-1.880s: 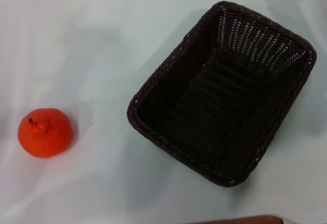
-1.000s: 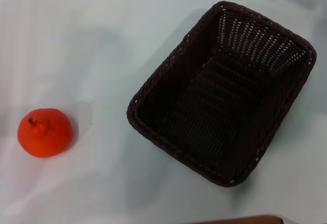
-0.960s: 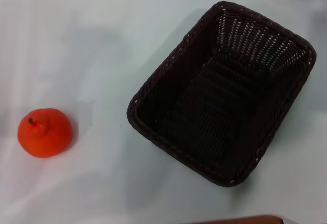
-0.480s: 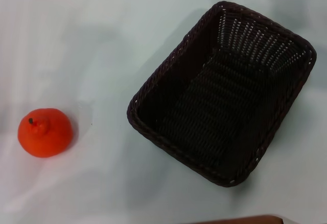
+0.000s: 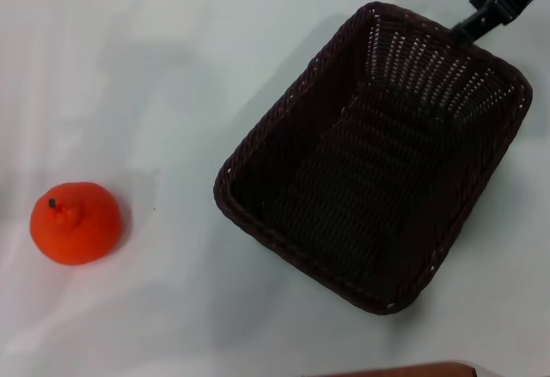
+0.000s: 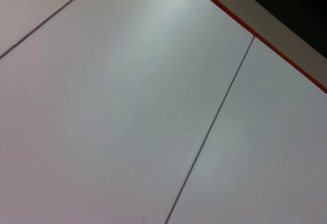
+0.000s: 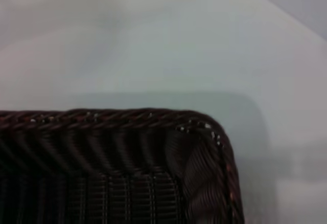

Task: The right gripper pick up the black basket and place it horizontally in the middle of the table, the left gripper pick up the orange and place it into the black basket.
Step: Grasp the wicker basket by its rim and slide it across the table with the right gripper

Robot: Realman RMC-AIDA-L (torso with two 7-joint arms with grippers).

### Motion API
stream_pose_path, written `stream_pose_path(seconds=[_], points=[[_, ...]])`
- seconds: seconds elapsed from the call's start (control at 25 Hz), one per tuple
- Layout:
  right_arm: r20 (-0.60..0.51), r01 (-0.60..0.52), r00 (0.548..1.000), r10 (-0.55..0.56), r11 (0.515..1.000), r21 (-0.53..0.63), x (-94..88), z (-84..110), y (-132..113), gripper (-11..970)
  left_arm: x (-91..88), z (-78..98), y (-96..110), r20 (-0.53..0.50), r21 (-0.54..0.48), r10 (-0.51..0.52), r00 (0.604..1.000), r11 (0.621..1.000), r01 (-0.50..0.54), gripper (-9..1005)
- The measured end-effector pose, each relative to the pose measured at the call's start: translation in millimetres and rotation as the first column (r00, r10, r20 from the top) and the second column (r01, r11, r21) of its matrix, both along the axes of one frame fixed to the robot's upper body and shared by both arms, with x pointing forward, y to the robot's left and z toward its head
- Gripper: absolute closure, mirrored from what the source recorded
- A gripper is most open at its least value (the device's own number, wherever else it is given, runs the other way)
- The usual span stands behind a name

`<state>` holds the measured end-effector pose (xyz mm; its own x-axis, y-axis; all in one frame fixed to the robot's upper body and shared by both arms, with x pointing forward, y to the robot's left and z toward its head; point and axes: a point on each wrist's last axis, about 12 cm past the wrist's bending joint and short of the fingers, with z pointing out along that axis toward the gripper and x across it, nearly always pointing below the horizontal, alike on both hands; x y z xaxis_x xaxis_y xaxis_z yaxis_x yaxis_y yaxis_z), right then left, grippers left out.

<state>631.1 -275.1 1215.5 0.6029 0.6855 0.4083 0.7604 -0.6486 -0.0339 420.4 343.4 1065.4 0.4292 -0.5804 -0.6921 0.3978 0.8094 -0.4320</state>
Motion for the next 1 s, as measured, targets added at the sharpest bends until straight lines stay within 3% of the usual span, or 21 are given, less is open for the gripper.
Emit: stream_pose_path(seconds=[0.48,0.72,1.0], points=[[-0.038,-0.028,0.999,0.027,0.999,-0.024,10.3,-46.2,14,270,8.4,2.0,-2,0.003,0.000,-0.011,1.000,1.000,0.011,137],[-0.053,-0.058,0.997,0.057,0.998,-0.015,7.7,-53.9,19,311,9.1,2.1,-2,0.002,0.001,-0.010,1.000,1.000,0.010,138],[-0.066,-0.041,0.997,0.041,0.999,0.005,5.6,-55.0,18,575,11.0,1.3,-2,-0.009,-0.001,-0.007,1.000,1.000,0.007,137]])
